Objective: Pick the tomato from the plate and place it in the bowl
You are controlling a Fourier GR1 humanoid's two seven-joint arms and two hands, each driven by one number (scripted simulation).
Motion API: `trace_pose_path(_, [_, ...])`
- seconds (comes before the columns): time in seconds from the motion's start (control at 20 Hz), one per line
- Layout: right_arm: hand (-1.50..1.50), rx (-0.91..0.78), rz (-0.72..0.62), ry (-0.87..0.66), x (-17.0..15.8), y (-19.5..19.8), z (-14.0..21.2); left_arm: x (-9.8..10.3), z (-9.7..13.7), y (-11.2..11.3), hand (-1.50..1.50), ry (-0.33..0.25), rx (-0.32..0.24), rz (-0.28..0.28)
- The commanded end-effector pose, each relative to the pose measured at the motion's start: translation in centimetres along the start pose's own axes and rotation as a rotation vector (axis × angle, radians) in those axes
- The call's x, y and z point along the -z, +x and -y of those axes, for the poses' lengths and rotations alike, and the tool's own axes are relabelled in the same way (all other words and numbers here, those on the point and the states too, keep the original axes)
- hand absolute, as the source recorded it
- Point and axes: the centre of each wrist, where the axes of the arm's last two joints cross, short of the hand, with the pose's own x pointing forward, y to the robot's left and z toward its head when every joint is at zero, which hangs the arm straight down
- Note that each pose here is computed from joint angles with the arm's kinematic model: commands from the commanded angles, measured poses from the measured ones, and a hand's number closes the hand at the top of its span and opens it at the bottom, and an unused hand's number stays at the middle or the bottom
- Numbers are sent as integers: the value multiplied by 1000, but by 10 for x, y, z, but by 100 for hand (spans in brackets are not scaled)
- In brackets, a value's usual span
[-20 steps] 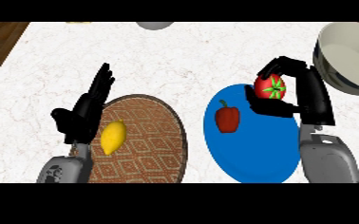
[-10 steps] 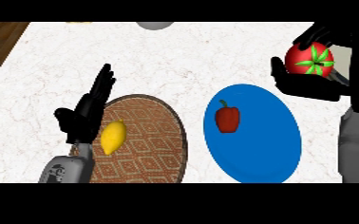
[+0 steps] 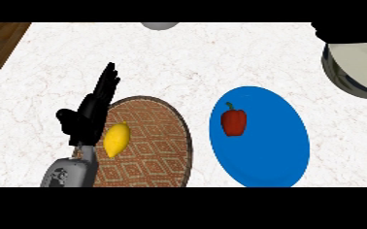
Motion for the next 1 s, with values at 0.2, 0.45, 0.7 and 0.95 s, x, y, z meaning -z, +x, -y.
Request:
trace_pose_path(0.2, [150,-147,-98,-23,51,-27,24,3,-12,-11,0,14,6,3])
trace_pose_path(0.45, [150,-345,-149,-32,76,-63,40,-1,1,-6,0,11,-4,3])
trace_pose_path(0.7, [150,-418,-176,-53,79,-134,25,3,0,6,0,-18,16,4])
trace_pose_path(0.95, [150,-439,-223,-83,92,-172,24,-3,-6,-7,0,-19,18,6])
